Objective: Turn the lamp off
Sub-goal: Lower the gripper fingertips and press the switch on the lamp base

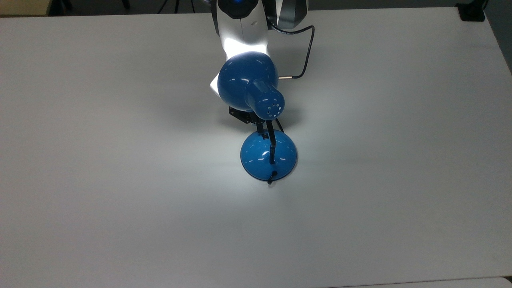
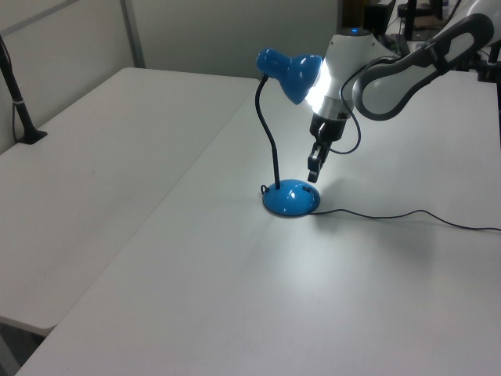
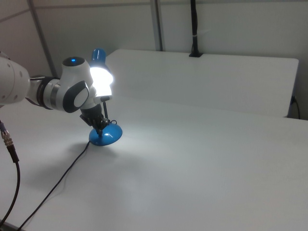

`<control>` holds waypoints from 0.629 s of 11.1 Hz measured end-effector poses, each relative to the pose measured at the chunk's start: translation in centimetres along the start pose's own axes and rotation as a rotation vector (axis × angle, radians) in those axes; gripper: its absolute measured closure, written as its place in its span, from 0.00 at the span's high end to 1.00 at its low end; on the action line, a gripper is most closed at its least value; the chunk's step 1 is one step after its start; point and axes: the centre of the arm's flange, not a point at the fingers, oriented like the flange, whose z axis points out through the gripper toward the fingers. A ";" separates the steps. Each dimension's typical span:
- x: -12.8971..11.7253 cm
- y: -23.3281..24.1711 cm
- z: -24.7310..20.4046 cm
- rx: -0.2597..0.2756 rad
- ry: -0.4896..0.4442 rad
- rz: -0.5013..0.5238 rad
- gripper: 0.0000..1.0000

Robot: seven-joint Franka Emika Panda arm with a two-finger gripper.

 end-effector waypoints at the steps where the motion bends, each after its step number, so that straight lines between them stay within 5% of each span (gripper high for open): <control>1: 0.0 -0.5 0.0 0.003 0.002 -0.004 0.01; 7: 0.0 -0.8 1.4 0.009 0.009 0.002 0.01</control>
